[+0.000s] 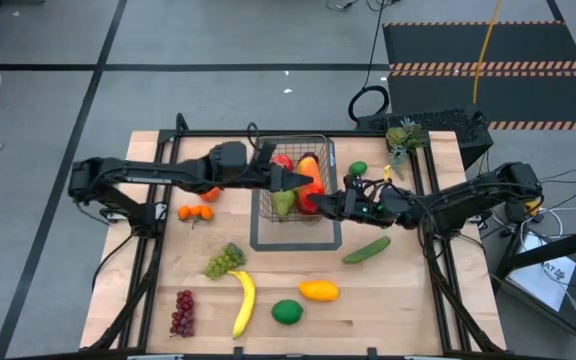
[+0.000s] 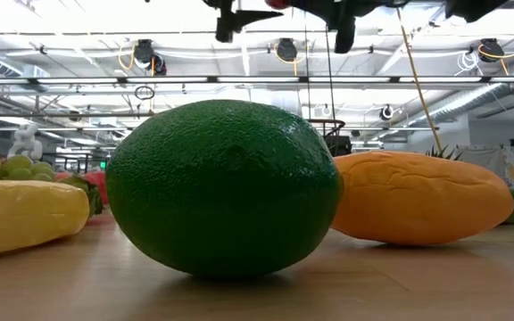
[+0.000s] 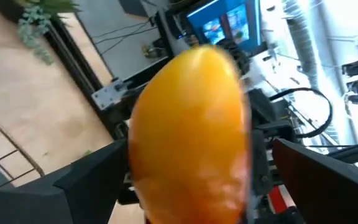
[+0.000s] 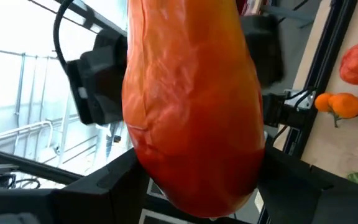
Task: Build produce basket
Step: Put the orange mango into the gold wire basket
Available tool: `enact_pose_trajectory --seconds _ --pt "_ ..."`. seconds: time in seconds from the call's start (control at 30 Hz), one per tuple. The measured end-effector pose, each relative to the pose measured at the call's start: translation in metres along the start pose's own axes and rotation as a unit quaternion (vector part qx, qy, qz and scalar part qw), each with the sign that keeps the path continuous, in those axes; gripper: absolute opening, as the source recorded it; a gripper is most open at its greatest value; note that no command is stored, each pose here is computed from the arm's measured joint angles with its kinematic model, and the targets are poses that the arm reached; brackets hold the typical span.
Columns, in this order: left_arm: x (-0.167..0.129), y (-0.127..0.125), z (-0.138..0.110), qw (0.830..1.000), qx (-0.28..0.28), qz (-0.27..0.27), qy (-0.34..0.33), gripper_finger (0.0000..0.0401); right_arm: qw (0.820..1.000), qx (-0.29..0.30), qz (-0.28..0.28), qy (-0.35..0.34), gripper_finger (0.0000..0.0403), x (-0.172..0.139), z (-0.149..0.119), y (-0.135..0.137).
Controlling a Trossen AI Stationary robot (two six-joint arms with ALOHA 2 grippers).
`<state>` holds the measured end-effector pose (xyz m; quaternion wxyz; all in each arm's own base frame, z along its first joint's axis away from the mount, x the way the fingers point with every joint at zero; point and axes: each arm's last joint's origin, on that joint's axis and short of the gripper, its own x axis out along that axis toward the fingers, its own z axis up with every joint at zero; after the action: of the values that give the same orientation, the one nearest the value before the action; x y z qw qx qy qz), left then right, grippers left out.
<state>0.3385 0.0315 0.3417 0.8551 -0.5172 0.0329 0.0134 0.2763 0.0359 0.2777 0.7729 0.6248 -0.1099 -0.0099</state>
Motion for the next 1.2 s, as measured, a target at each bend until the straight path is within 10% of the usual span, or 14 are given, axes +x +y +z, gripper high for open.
enact_pose_trajectory --seconds 0.4,0.9,1.2 --pt "0.005 0.000 0.000 1.000 -0.001 -0.008 -0.030 0.0387 0.999 -0.004 0.012 0.038 0.0252 0.004 0.012 -0.003" --pt "0.006 0.001 -0.001 1.000 0.014 -0.009 -0.017 0.0249 0.998 -0.016 0.016 0.053 0.0253 0.005 0.014 -0.003" --pt "0.005 -0.003 -0.001 0.999 0.021 -0.045 0.002 0.0293 0.998 -0.046 0.026 0.043 0.0378 0.004 0.015 -0.001"
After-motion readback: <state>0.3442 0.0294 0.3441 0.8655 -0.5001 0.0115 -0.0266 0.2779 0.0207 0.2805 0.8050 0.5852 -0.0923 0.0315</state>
